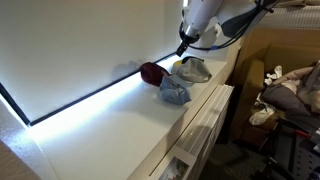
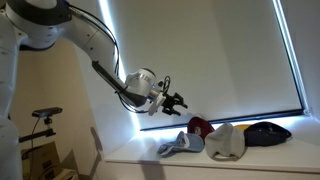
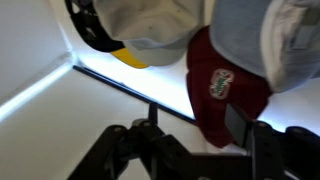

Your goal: Move the black and beige caps to the right

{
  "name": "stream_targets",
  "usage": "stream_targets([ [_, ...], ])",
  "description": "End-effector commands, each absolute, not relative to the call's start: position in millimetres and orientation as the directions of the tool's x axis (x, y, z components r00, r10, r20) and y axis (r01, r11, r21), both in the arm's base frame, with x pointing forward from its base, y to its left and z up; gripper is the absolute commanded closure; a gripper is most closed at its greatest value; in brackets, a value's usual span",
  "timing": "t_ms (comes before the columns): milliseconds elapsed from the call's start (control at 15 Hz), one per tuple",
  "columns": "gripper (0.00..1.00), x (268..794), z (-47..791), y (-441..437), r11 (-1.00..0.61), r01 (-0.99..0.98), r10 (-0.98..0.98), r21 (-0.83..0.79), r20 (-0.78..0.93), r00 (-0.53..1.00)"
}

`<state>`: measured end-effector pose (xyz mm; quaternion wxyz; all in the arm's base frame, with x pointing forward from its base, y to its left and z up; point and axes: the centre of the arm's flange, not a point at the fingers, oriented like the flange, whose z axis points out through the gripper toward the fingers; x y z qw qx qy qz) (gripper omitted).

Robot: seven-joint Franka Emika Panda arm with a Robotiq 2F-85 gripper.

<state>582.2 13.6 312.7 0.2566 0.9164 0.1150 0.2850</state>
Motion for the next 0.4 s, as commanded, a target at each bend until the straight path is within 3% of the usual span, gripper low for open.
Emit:
stream_targets([
  [0,0.24,577,299,33,-0.842,0.121,0.396,0.525,0.45,0.8],
  [133,0.1,572,281,50,-0.843,0.178,0.429,0.508,0.433,0.793],
  [333,0.06,572,280,47,-0.844,0.182,0.431,0.505,0.434,0.791],
])
